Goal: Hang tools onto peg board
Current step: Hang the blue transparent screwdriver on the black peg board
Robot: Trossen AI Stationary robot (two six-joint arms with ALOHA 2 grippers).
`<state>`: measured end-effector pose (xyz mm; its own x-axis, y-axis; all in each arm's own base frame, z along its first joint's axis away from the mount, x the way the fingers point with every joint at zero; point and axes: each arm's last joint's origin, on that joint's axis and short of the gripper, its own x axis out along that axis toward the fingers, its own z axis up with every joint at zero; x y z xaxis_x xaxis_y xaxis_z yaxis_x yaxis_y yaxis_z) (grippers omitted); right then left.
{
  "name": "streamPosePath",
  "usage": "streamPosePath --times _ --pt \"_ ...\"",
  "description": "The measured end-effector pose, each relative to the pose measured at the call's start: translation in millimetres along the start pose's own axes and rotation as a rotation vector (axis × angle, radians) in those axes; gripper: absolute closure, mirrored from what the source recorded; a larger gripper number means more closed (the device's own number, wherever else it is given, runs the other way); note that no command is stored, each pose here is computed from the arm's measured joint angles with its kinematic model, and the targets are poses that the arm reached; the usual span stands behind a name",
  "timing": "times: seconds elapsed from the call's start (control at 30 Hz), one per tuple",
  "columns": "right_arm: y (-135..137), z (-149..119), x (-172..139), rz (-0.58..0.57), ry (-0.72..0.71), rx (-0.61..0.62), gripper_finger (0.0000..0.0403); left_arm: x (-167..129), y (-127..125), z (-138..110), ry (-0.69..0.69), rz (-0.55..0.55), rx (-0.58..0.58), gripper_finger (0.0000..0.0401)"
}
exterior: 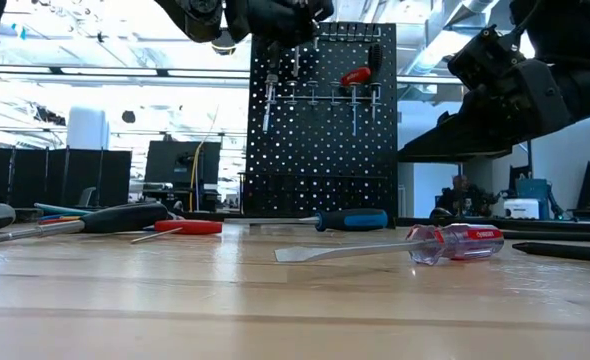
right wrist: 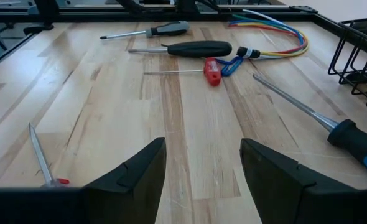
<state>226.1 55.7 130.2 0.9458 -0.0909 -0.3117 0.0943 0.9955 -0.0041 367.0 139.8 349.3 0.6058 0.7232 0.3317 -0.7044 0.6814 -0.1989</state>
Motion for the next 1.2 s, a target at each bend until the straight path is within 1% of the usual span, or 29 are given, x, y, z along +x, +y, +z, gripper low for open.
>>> streamPosePath --times 0.27,0.47,0.6,0.77,0.9,1.07,1.2 --pt "0.0 0.0 0.0 0.000 0.000 0.002 0.0188 4.1 8.4 -2.7 0.027 0.018 -0.003 0.0396" --pt "0.0 0.0 0.0 0.000 0.000 0.002 0.0188 4.2 9.4 -6.2 0.062 0.025 0.012 0.0395" --pt "0.0 0.0 0.0 0.000 0.000 0.002 0.0188 4.1 9.3 -6.8 0.068 0.026 -0.023 0.0390" --pt "0.0 0.0 0.0 0.001 0.000 0.002 0.0188 3.7 9.6 -10.8 0.107 0.030 -0.033 0.0371" --pt "0.0 0.0 0.0 0.001 0.000 0.002 0.0188 3.4 9.9 -13.0 0.128 0.035 -0.066 0.0356" --pt "0.0 -0.1 0.0 0.001 0.001 0.002 0.0188 2.1 7.9 -15.2 0.149 0.031 -0.064 0.0336" --pt "0.0 -0.3 0.0 0.000 0.003 0.001 0.0188 0.2 4.7 -16.5 0.163 0.022 -0.042 0.0309"
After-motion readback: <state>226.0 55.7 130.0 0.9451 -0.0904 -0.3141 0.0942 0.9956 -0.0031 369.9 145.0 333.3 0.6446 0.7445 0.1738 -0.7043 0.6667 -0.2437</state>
